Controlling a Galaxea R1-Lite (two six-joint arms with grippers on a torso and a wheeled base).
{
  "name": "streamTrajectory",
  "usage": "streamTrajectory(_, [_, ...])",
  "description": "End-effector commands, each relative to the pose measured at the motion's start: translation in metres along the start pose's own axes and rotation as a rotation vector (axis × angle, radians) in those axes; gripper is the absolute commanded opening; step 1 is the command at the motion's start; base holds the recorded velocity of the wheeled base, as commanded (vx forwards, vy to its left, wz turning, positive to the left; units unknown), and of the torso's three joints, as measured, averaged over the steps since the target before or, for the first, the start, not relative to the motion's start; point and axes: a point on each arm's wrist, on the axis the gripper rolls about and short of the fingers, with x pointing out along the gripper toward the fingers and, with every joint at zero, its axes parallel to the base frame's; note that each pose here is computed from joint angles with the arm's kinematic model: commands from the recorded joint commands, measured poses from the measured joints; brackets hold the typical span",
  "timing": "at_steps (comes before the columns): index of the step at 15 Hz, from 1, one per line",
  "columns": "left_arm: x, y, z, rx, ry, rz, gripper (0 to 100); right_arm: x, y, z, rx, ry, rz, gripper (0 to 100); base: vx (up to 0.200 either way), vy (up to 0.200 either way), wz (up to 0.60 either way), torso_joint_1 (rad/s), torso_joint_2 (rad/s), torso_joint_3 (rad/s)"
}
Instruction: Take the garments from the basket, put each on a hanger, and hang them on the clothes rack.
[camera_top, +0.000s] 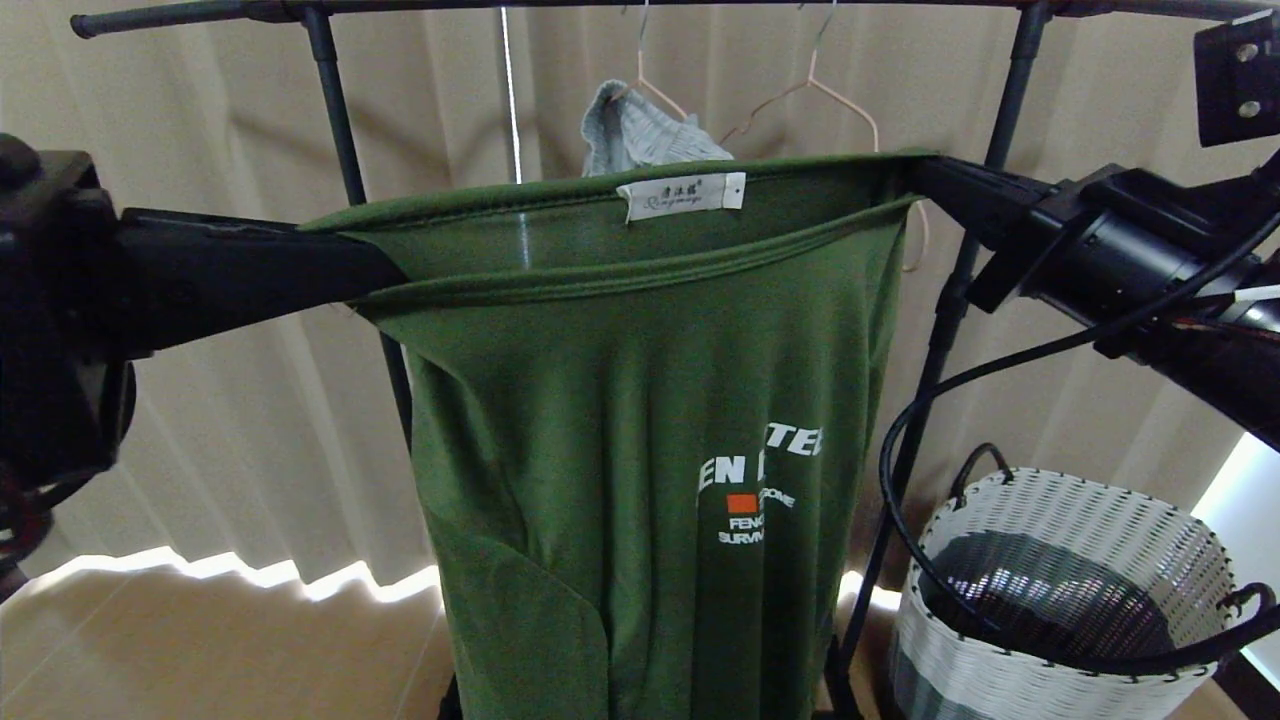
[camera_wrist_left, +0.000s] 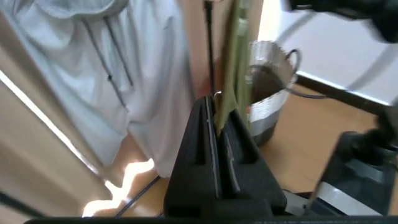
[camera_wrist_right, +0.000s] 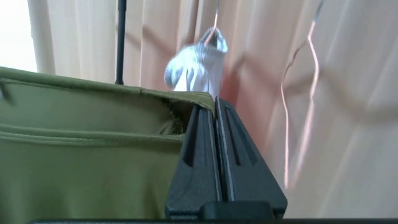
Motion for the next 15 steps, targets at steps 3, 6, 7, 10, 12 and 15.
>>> streamTrajectory(3, [-0.006, -0.001, 0.0, 0.002, -0.013, 0.002, 0, 0.01, -0.002, -0.011, 0.006, 0.029, -0.002, 0, 0.0, 0.0, 0.0, 0.0, 0.0, 0.0])
streamTrajectory(6, [0.012, 0.02, -0.004, 0.051, 0.018, 0.189, 0, -0.002, -0.002, -0.009, -0.068, 0.034, -0.018, 0, 0.0, 0.0, 0.0, 0.0, 0.0, 0.0])
streamTrajectory(7, [0.023, 0.034, -0.006, 0.123, 0.038, 0.317, 0, -0.009, -0.006, 0.0, -0.116, 0.018, -0.035, 0, 0.0, 0.0, 0.0, 0.0, 0.0, 0.0])
streamTrajectory(10, [0.043, 0.04, -0.025, 0.24, 0.054, 0.358, 0, -0.024, -0.004, 0.004, -0.125, 0.02, -0.038, 0, 0.0, 0.0, 0.0, 0.0, 0.0, 0.0])
streamTrajectory(12, [0.054, 0.043, -0.032, 0.321, 0.045, 0.389, 0, -0.032, -0.001, 0.002, -0.121, 0.03, -0.03, 0, 0.0, 0.0, 0.0, 0.0, 0.0, 0.0])
streamTrajectory(15, [0.058, 0.045, -0.027, 0.33, -0.006, 0.435, 0, -0.034, 0.0, 0.002, -0.116, 0.031, -0.027, 0, 0.0, 0.0, 0.0, 0.0, 0.0, 0.0])
